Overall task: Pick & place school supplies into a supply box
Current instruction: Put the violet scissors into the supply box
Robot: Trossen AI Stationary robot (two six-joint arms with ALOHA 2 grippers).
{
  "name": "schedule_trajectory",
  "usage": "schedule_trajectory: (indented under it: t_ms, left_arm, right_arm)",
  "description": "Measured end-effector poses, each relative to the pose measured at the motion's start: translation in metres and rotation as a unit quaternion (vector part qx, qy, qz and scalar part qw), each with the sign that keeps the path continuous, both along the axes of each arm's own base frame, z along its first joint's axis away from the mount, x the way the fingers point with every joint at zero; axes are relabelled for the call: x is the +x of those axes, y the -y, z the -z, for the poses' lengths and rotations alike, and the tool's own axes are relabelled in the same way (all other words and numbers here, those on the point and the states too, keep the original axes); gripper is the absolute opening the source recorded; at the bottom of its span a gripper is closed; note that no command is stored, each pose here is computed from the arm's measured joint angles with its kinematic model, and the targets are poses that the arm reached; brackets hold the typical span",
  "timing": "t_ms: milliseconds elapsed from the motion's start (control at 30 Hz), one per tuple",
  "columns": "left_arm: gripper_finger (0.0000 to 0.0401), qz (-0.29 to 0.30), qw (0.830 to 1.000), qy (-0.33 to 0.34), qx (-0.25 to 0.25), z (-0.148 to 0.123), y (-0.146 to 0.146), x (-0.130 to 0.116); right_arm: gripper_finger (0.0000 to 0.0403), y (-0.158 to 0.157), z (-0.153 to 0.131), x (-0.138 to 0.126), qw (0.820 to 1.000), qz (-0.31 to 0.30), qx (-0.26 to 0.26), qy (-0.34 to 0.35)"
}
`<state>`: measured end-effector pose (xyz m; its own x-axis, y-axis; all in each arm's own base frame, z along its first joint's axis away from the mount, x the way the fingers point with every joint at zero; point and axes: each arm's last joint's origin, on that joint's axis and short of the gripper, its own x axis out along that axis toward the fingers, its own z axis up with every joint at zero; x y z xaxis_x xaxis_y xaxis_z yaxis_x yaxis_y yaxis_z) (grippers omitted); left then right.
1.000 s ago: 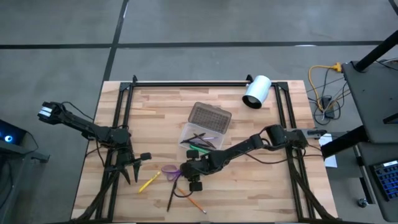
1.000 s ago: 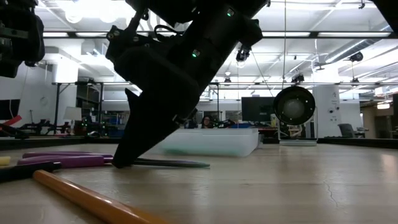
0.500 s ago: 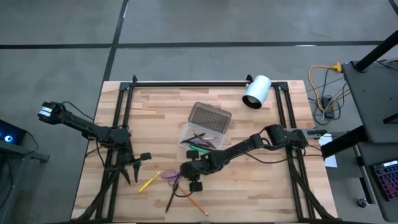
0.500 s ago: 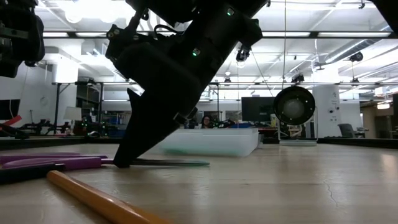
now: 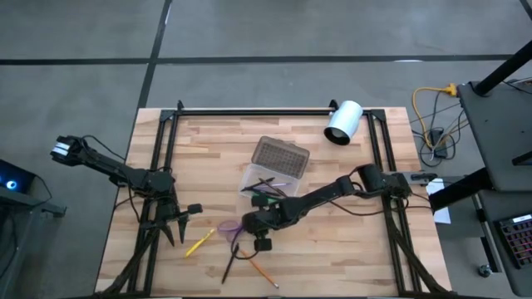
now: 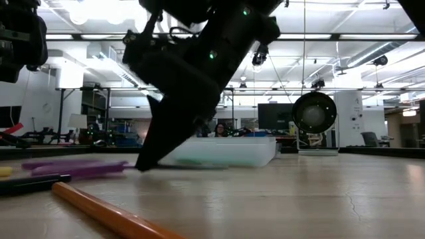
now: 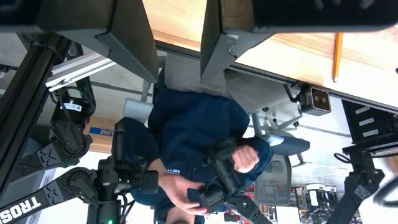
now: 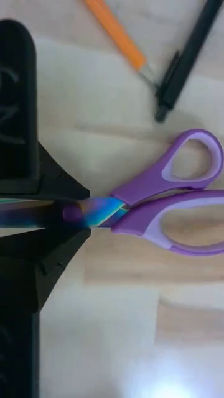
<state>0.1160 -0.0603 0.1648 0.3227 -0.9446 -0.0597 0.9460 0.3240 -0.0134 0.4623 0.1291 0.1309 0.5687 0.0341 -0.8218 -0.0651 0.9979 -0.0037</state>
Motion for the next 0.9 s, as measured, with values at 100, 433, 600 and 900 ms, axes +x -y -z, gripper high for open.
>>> schedule_trajectory:
  t_ms: [100,433,600,900]
  left_arm:
    - [0.0105,0.000,1.000,0.000,0.000,0.000,0.000,0.000]
    - [0.0105,0.000,1.000,0.000,0.000,0.000,0.000,0.000]
    - [0.0105,0.000,1.000,0.000,0.000,0.000,0.000,0.000]
    - [0.0105,0.000,1.000,0.000,0.000,0.000,0.000,0.000]
  right_arm:
    - [0.0041,0.000,-0.011,-0.004,0.999,0.016,-0.034,0.003]
    - [0.0041,-0.004,-0.039,-0.015,0.996,0.043,-0.081,0.018]
    - [0.0041,-0.001,-0.040,-0.019,0.993,0.056,-0.100,0.004]
    - [0.0041,0.006,-0.044,-0.028,0.989,0.072,-0.127,0.005]
